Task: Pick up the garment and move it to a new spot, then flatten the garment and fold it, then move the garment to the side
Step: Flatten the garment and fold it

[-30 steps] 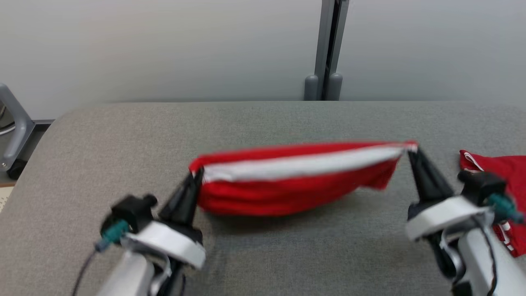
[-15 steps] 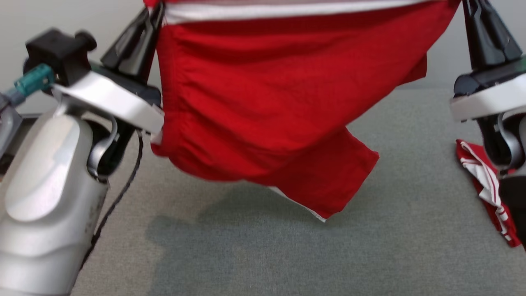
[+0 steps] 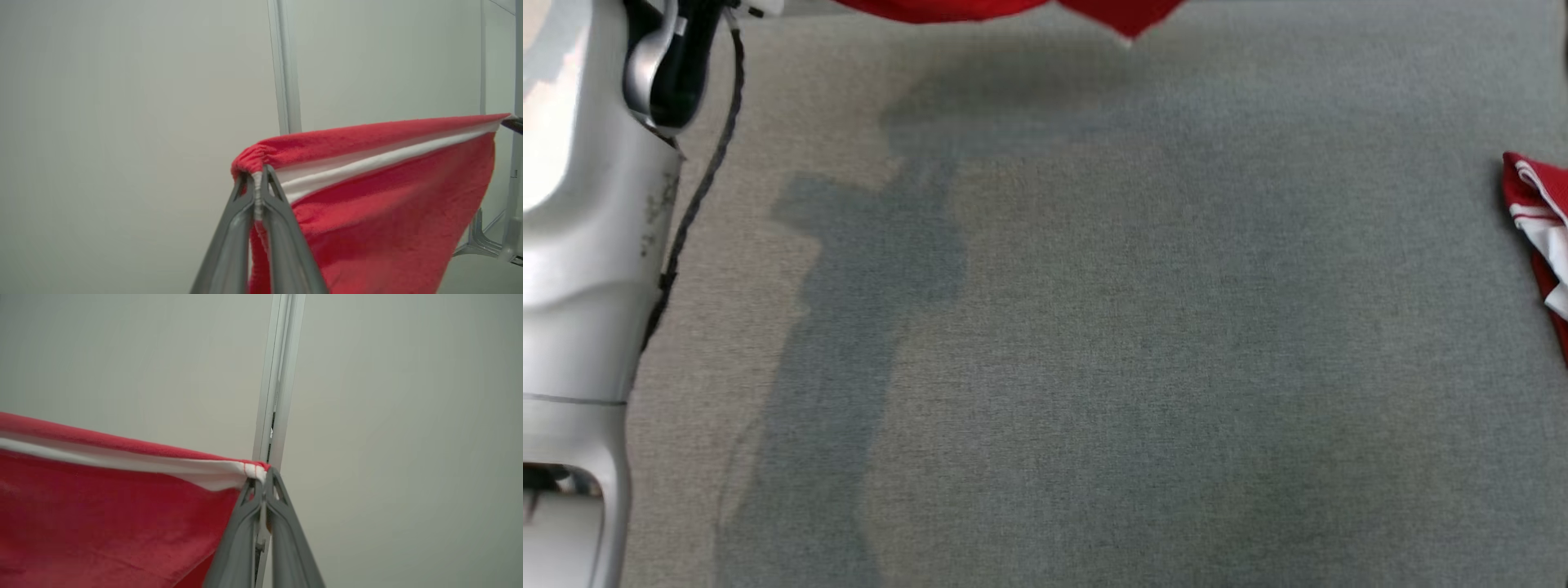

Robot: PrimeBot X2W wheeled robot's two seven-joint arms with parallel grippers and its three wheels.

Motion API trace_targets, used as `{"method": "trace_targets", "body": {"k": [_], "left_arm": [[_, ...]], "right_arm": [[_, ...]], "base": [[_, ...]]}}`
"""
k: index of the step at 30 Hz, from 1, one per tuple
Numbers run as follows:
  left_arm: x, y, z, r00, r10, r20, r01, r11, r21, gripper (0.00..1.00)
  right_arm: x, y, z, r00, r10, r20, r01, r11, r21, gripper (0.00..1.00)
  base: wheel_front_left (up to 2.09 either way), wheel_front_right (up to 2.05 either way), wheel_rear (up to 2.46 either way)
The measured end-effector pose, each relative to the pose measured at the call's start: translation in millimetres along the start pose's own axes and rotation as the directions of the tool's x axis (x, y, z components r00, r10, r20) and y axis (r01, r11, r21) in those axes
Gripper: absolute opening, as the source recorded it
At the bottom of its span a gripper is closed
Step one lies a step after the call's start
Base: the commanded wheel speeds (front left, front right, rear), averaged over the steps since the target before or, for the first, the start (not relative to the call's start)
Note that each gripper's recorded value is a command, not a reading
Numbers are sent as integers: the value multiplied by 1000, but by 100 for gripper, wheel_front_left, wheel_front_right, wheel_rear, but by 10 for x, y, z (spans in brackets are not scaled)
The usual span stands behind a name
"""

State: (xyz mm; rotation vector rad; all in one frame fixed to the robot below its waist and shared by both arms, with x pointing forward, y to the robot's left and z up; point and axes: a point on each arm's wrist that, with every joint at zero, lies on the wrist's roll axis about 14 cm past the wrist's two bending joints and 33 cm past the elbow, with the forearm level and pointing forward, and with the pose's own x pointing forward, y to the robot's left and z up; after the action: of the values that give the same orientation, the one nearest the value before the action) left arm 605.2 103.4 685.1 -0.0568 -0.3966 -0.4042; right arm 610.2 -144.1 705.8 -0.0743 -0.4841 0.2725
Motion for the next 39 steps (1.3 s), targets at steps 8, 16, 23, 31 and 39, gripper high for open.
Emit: {"method": "trace_targets", "body": {"k": [8,16,23,31,39], "left_arm": [[-692,-326,-1317,947,1,-321,-70,977,-202,0],[-2067,-846,-2194,780,-26,-626,-235,914,-332,0],[-2773,-1112,-2241,711,-25,-703,-336,866,-371,0],[-3298,-1176,-2019,703,19,-711,-391,845,-365,0],[-3664,-1089,-1766,726,99,-680,-437,831,-345,0]], "right_arm": [[-766,209,-858,974,25,-226,-4,996,90,0],[-1998,417,-1525,865,35,-501,62,983,175,0],[-2536,522,-1510,825,34,-565,87,979,185,0],[-3034,761,-1332,808,36,-588,131,962,239,0],[-3374,940,-1135,814,38,-579,142,954,262,0]], "base": [[0,0,0],[0,0,0],[0,0,0],[0,0,0],[0,0,0]]}}
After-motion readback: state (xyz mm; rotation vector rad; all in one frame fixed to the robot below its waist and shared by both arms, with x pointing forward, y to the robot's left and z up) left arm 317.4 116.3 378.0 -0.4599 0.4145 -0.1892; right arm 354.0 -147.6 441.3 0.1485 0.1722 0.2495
